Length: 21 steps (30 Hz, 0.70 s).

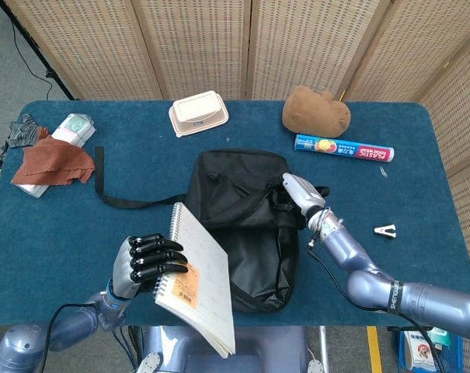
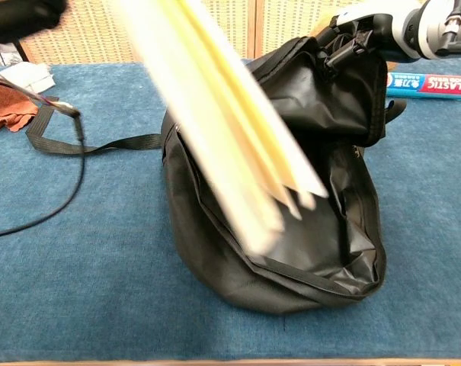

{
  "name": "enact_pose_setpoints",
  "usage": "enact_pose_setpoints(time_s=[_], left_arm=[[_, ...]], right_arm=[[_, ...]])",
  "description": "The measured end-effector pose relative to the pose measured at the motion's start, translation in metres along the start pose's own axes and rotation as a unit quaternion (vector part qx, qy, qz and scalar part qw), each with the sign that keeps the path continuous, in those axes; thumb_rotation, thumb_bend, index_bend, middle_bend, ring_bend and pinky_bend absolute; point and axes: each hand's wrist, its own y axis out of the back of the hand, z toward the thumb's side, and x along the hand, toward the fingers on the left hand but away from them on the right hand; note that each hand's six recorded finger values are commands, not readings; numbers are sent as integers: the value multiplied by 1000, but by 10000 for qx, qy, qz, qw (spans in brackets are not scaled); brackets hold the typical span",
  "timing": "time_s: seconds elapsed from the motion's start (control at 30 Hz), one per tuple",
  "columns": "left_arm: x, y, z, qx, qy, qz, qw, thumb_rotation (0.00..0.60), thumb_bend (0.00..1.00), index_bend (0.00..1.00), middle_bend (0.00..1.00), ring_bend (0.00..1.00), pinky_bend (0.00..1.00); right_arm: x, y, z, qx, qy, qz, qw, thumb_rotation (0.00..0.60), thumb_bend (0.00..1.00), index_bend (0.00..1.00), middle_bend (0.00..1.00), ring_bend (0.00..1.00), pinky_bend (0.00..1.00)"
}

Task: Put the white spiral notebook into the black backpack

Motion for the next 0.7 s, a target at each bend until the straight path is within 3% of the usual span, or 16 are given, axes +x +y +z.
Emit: enact_pose_setpoints(time_s=[0.33,0.7], left_arm=[[0,-47,9,-194,-128,-214,9995,600,590,767,694,506,600],[-35,-79,15,-266,7,-1191,9925,600,587,767,694,506,600]], right_arm=[[1,13,-1,-167,-67,71,9998,600,794,598,562,517,650],[5,14,1,-222,-62,170,9996,600,799,599,564,517,650]])
